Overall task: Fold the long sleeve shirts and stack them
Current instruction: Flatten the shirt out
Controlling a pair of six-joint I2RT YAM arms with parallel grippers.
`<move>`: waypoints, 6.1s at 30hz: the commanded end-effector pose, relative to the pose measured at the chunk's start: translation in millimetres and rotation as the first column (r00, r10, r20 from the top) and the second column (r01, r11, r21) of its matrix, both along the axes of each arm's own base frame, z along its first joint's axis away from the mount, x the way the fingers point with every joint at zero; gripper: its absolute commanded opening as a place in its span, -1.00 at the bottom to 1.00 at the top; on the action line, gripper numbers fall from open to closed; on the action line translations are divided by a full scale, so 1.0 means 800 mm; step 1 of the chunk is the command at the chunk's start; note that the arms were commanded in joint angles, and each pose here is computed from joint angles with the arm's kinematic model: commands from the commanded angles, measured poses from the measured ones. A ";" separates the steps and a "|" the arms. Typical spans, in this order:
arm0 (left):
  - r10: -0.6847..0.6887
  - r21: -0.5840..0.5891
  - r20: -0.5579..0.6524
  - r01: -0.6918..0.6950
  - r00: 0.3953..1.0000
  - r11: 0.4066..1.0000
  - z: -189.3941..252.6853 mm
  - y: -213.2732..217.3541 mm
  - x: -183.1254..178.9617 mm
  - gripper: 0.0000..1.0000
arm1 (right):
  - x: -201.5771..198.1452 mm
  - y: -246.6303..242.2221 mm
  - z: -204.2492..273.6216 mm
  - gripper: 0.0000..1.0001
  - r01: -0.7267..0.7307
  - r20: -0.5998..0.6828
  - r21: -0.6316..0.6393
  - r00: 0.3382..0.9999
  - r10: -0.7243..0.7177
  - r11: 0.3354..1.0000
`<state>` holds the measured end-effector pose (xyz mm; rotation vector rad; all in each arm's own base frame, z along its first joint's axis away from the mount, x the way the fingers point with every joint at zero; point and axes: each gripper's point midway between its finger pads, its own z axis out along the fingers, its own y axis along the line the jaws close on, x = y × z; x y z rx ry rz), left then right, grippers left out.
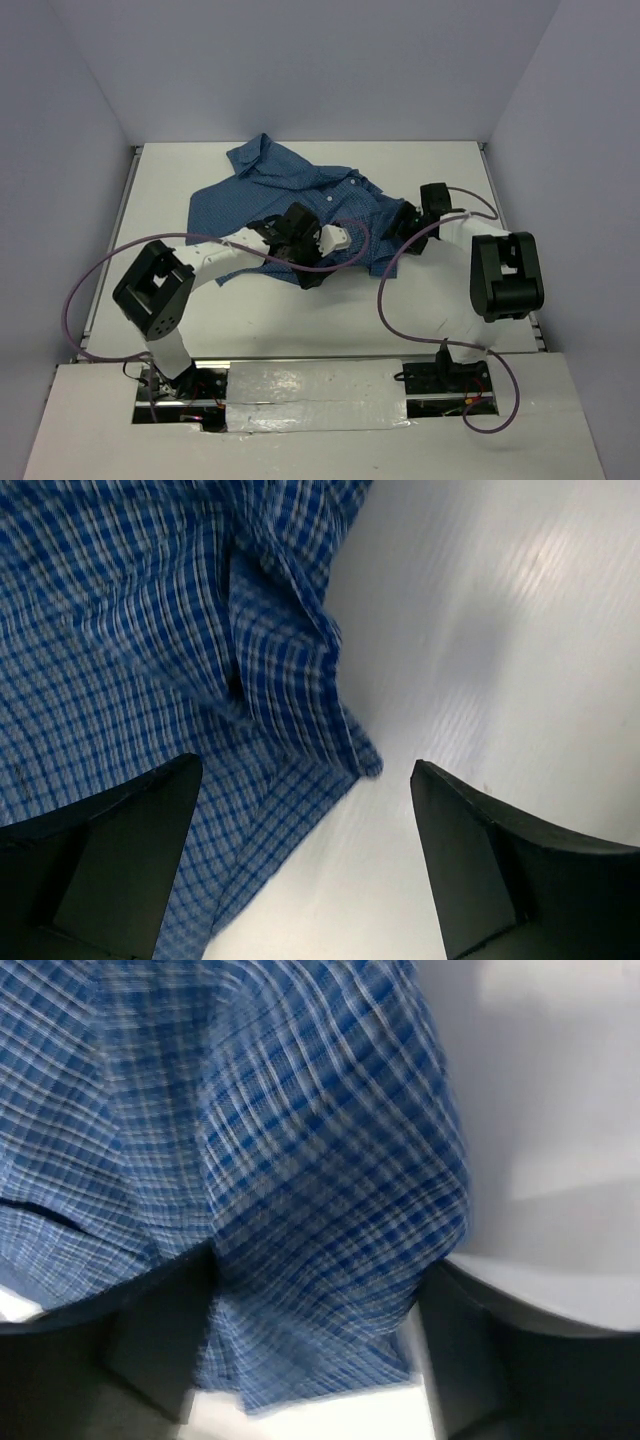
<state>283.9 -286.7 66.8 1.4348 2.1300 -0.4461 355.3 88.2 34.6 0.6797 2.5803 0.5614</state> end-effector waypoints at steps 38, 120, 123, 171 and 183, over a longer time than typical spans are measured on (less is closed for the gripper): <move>-0.255 0.266 0.502 0.133 0.826 0.955 0.322 0.174 0.128 -0.43 | 0.007 0.073 0.526 -1.00 -0.214 0.803 -0.316 0.458 0.381 0.924; 0.693 -0.205 0.549 -0.729 0.467 0.653 0.346 0.329 0.330 -1.00 | 0.261 -0.071 0.568 -1.00 -0.041 0.872 0.004 0.490 0.017 0.999; 0.704 -0.484 0.695 -0.628 0.147 0.609 0.541 0.367 0.331 -1.00 | 0.195 -0.059 0.734 -1.00 -0.160 0.997 0.039 0.079 -0.026 0.986; 0.009 0.398 0.279 -0.124 0.960 0.909 0.011 0.351 -0.084 -1.00 | -0.067 -0.077 0.129 0.91 0.159 0.289 -0.082 0.949 -0.129 0.984; 0.111 0.322 0.313 -0.215 0.943 0.922 0.014 0.345 -0.082 -1.00 | -0.064 -0.145 0.004 0.79 0.083 -0.062 -0.425 0.991 -0.120 0.901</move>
